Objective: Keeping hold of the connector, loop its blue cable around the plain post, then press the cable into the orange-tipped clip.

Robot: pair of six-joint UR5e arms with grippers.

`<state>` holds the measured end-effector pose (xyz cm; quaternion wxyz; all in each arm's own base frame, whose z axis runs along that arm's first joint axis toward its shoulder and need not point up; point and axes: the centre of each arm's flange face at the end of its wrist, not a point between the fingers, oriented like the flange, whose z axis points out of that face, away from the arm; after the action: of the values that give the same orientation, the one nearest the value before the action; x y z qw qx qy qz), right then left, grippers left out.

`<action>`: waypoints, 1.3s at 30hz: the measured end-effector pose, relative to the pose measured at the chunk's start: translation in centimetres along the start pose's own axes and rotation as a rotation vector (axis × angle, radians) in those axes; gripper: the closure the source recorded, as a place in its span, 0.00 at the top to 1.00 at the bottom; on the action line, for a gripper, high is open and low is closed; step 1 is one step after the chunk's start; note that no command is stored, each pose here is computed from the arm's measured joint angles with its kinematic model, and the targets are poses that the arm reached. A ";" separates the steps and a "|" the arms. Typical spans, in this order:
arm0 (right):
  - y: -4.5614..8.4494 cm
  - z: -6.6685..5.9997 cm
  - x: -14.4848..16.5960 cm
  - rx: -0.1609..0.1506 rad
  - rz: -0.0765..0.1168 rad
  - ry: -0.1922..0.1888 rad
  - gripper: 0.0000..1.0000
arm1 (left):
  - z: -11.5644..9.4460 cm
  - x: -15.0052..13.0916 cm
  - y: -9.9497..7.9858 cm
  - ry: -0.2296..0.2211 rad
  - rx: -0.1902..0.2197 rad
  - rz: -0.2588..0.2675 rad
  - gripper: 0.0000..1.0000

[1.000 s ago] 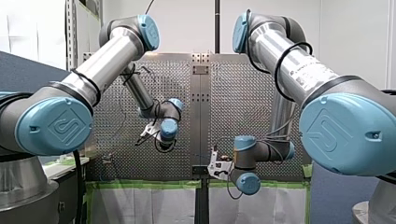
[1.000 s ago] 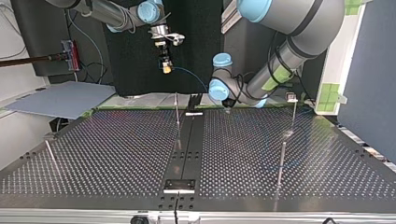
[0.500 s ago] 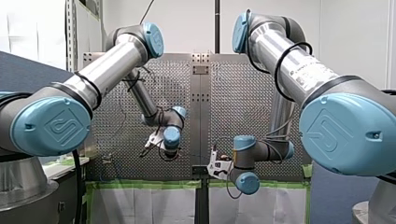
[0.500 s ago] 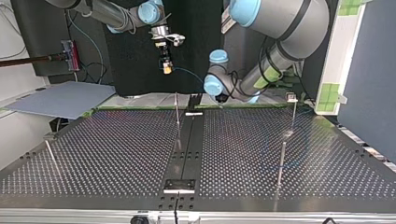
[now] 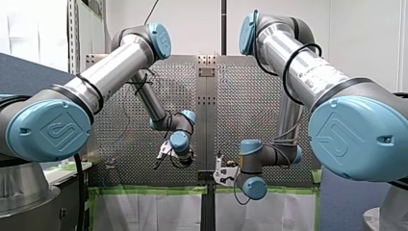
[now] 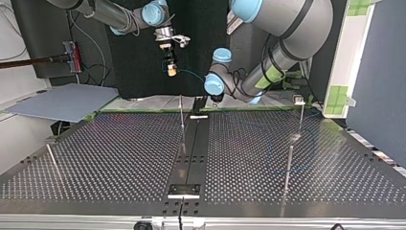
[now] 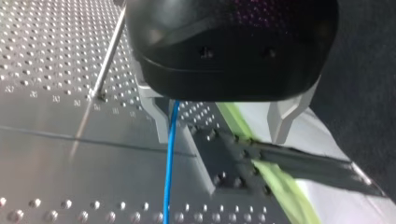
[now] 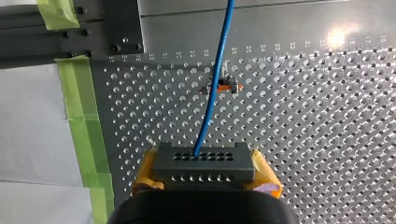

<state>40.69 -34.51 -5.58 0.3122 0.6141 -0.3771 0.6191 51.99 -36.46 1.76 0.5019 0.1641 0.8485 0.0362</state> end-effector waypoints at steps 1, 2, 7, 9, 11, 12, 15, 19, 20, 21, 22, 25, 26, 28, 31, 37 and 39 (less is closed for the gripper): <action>0.0 0.0 0.0 0.000 -0.001 0.000 0.00 | 0.0 0.0 -0.1 0.002 0.009 -0.008 1.00; 0.0 0.0 0.0 -0.001 -0.001 0.000 0.00 | -0.1 0.0 -0.3 0.005 0.022 -0.017 1.00; 0.5 0.1 0.0 -0.028 -0.002 -0.002 0.00 | -0.5 0.3 -0.7 0.034 0.069 -0.046 1.00; 0.7 0.1 0.0 -0.042 -0.002 -0.005 0.00 | -0.7 0.4 -0.9 0.047 0.090 -0.052 1.00; 0.9 0.0 0.0 -0.053 -0.003 -0.007 0.00 | -0.8 0.5 -1.1 0.058 0.111 -0.052 1.00; 1.0 0.1 0.0 -0.058 -0.004 -0.007 0.00 | -0.9 0.6 -1.2 0.064 0.120 -0.051 1.00; 1.2 0.0 0.0 -0.075 -0.004 -0.009 0.00 | -1.1 0.8 -1.3 0.082 0.139 -0.039 1.00; 1.4 0.0 0.0 -0.089 -0.007 -0.010 0.00 | -1.4 0.9 -1.6 0.090 0.156 -0.023 1.00; 1.4 0.0 0.0 -0.092 -0.007 -0.010 0.00 | -1.4 0.9 -1.8 0.090 0.164 -0.019 1.00; 1.5 0.0 0.0 -0.096 -0.007 -0.011 0.00 | -1.5 0.9 -1.9 0.090 0.170 -0.016 1.00; 1.6 0.0 0.0 -0.102 -0.008 -0.012 0.00 | -1.5 0.9 -2.0 0.090 0.175 -0.012 1.00; 1.7 0.0 0.0 -0.109 -0.009 -0.014 0.00 | -1.7 0.9 -2.4 0.085 0.193 0.002 1.00; 1.7 0.0 0.0 -0.110 -0.010 -0.014 0.00 | -1.7 0.9 -2.6 0.081 0.203 0.006 1.00; 1.7 0.0 -0.1 -0.112 -0.011 -0.014 0.00 | -1.8 0.8 -3.0 0.075 0.222 0.009 1.00; 1.7 0.0 -0.1 -0.113 -0.011 -0.015 0.00 | -2.0 0.7 -3.8 0.064 0.258 0.009 1.00; 1.8 0.0 -0.1 -0.114 -0.012 -0.015 0.00 | -2.4 0.7 -4.8 0.056 0.308 0.002 1.00; 1.8 0.0 -0.1 -0.114 -0.012 -0.015 0.00 | -2.6 0.7 -5.1 0.058 0.319 -0.007 1.00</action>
<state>39.19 -35.40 -5.78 0.3475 0.6020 -0.4103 0.5903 48.17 -40.75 1.29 0.4450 0.2374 0.8581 -0.0961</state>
